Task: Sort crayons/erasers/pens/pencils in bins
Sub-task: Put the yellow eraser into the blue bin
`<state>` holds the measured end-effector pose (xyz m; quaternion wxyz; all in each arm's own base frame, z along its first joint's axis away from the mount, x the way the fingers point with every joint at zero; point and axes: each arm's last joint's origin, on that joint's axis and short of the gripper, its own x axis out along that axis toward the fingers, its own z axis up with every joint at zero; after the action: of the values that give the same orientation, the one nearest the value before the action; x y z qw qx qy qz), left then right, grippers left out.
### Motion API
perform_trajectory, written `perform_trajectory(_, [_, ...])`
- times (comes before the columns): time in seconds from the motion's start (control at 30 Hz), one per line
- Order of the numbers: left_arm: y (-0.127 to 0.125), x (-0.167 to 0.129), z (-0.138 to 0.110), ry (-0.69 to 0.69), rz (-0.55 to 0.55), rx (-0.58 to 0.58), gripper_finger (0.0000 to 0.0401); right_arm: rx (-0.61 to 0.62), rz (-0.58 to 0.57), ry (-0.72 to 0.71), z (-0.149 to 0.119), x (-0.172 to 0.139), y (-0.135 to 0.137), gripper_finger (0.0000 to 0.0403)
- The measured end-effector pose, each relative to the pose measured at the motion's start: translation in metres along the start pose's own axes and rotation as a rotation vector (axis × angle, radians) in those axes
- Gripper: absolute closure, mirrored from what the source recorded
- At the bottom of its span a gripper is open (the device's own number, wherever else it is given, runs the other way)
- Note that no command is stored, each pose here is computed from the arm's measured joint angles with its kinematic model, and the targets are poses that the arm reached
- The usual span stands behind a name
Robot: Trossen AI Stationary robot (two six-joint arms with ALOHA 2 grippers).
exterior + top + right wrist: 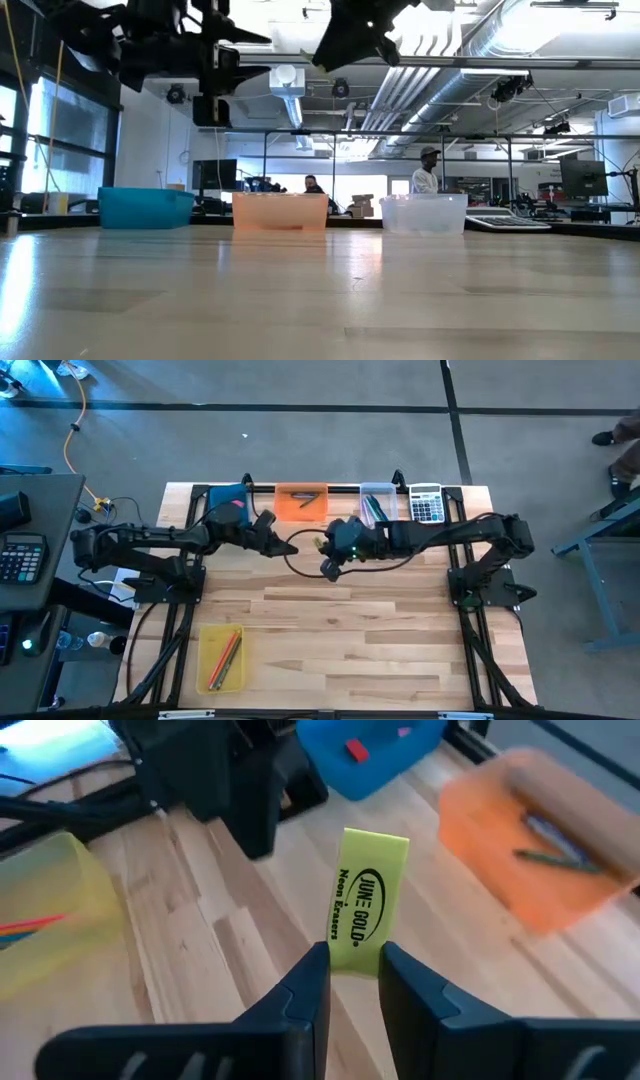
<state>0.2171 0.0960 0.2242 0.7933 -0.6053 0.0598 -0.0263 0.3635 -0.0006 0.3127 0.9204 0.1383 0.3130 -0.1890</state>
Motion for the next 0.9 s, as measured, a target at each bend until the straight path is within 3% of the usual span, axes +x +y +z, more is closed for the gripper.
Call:
perform_trajectory(0.27, [-0.008,0.015,0.014,-0.031,-0.009,-0.009,0.0230,-0.085,-0.008,0.027,0.002,-0.004,-0.001,0.0345])
perform_trajectory(0.43, [-0.004,0.031,0.024,-0.005,0.075,-0.015,0.0228,-0.099,-0.021,0.070,-0.002,-0.004,-0.002,0.0345])
perform_trajectory(0.9, [-0.003,0.056,0.035,0.041,0.078,0.007,0.0228,-0.144,-0.017,0.122,-0.007,-0.005,-0.004,0.0345])
